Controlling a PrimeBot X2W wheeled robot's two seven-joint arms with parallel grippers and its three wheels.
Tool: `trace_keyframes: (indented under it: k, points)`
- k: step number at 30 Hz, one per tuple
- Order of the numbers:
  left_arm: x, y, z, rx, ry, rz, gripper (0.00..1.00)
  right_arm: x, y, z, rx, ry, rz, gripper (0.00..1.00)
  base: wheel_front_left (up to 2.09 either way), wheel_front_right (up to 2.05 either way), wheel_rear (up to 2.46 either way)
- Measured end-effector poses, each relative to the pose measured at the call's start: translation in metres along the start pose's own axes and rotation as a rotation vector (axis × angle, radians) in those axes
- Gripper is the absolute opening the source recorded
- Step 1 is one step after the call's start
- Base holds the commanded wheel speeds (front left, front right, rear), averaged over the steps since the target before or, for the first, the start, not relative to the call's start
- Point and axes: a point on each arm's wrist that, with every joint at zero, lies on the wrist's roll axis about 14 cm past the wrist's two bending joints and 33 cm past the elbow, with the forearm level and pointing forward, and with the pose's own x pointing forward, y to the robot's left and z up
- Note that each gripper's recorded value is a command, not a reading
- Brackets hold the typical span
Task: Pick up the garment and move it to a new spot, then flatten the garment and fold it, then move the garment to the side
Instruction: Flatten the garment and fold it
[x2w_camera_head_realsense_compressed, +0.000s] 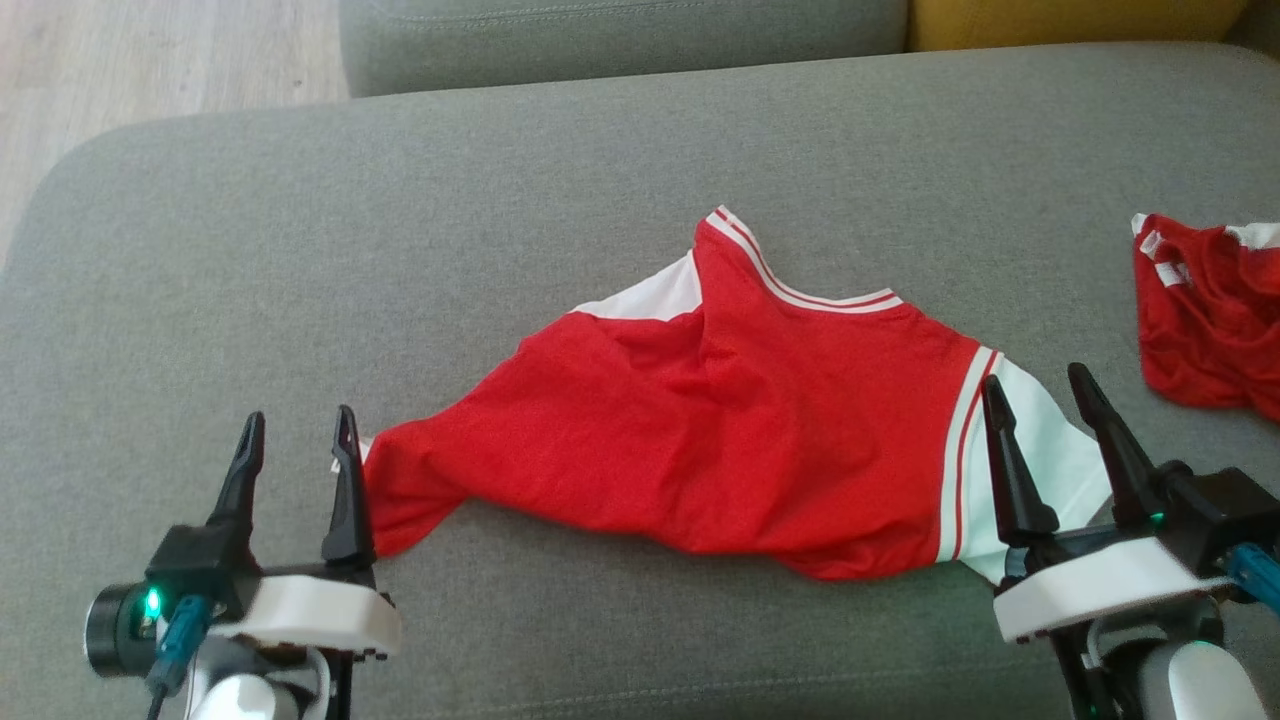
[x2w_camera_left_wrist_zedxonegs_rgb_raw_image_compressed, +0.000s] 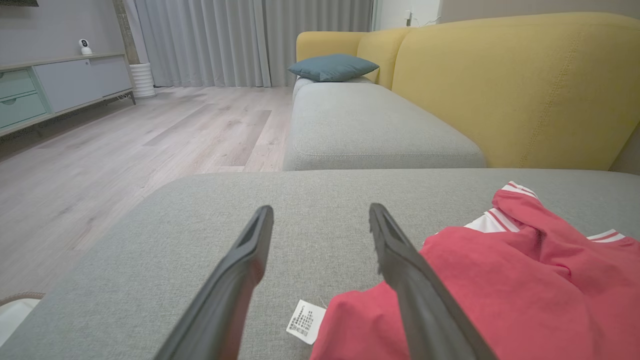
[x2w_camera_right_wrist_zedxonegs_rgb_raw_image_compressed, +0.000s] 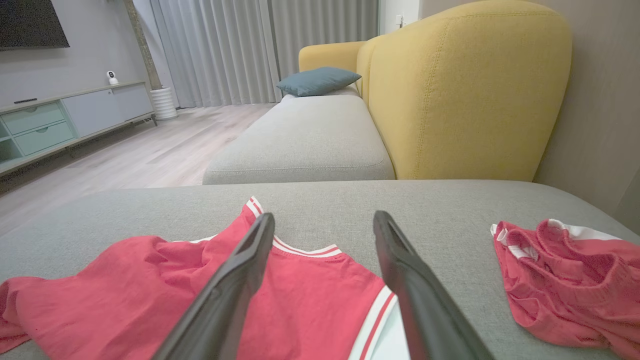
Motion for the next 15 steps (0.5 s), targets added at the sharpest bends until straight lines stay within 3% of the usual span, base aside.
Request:
trace_keyframes:
  k: [9, 15]
  points:
    - [0.002, 0.0, -0.007, 0.0, 0.019, 0.001, 1.0, 0.007, -0.001, -0.017, -0.015, 0.069, 0.02, 1.0, 0.0, 0.0, 0.0]
    - [0.019, -0.007, -0.006, -0.008, 0.005, -0.018, 1.0, 0.051, 0.011, -0.02, -0.039, 0.103, 0.111, 1.0, 0.0, 0.0, 0.0]
